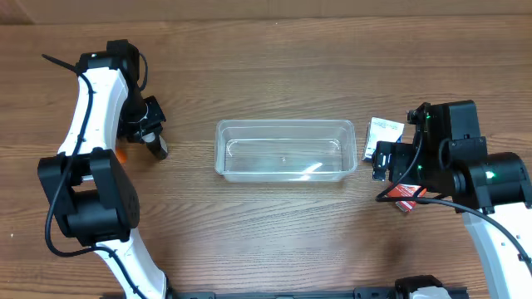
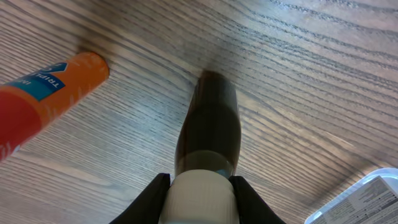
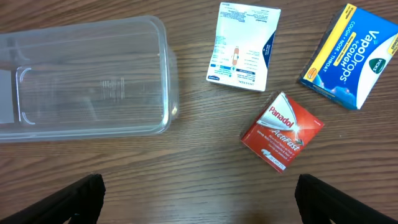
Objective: Pack container
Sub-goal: 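Grasp the dark bottle with the left gripper, then carry the bottle into the container's left end and release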
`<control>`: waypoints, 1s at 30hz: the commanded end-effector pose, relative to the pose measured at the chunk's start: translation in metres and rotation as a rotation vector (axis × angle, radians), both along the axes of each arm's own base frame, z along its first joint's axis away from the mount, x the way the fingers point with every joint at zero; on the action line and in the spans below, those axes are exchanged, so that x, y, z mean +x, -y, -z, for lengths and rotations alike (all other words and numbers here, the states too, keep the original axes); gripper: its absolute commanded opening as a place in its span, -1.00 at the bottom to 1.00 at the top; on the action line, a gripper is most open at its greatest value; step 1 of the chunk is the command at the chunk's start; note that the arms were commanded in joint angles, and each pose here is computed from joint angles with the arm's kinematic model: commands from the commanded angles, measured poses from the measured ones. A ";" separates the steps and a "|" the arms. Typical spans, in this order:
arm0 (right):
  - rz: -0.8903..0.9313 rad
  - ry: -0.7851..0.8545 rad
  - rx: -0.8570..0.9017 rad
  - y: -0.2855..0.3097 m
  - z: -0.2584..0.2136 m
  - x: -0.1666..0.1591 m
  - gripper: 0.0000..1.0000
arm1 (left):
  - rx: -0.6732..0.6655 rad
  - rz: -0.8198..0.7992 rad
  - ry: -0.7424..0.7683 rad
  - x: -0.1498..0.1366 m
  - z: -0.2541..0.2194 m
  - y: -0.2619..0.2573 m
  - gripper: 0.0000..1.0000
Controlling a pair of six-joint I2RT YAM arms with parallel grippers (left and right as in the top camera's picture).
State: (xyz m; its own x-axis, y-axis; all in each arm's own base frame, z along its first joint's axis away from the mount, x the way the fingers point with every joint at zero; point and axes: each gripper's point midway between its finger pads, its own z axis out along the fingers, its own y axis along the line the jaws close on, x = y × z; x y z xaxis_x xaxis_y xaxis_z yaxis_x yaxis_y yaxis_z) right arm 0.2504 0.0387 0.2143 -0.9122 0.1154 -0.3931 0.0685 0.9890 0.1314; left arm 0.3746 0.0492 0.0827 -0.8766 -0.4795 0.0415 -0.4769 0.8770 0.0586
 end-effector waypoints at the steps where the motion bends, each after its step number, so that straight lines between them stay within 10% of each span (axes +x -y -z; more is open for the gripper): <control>1: 0.005 0.036 0.000 0.001 -0.011 0.004 1.00 | 0.013 0.003 0.023 0.005 -0.008 0.000 -0.61; 12: 0.005 0.036 0.000 0.001 -0.011 0.004 1.00 | -0.042 0.393 0.501 -0.041 -0.193 0.162 -0.69; 30: 0.005 0.027 -0.001 0.001 -0.010 0.002 1.00 | 0.064 0.471 0.062 -0.017 -0.018 0.199 -0.67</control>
State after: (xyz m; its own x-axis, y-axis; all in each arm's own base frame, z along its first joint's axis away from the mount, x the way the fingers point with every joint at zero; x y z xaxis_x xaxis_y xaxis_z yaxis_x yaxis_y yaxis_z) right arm 0.2487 0.0384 0.2134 -0.9152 0.1154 -0.3860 0.0700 0.9891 0.1297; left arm 0.3541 -0.1540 0.1028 -0.9994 -0.0228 -0.0268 -0.0251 0.9957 0.0893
